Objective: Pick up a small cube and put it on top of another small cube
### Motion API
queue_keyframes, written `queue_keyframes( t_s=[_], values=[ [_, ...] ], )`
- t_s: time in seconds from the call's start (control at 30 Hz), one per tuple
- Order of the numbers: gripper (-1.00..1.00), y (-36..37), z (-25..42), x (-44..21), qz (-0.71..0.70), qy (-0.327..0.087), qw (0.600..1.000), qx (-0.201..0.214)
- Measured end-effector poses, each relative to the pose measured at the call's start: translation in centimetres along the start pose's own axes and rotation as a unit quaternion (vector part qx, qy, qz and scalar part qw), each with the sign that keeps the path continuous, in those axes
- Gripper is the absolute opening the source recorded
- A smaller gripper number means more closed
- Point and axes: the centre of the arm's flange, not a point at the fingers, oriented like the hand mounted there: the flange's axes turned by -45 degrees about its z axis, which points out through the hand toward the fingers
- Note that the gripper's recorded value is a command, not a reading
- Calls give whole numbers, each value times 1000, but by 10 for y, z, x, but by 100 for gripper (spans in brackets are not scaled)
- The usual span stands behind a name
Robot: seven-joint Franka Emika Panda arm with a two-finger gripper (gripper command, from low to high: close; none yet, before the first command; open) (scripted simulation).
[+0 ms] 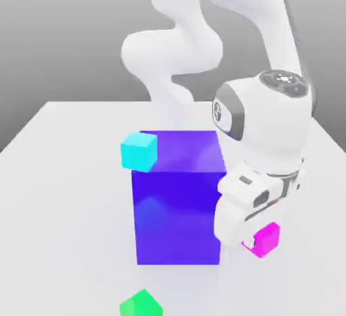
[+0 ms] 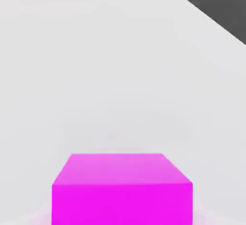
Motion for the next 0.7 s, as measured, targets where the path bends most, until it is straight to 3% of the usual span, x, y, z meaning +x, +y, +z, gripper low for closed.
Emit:
queue_keyframes(
  t_s=[0.4,0.53,0.57,0.7],
  values=[
    [-100,166,-31,-46,-55,7,998,-7],
    [-100,179,10,-50,-60,8,998,-9],
    [100,180,22,-51,-59,7,998,-9],
    [100,180,22,-51,-59,7,998,-9]
  ],
)
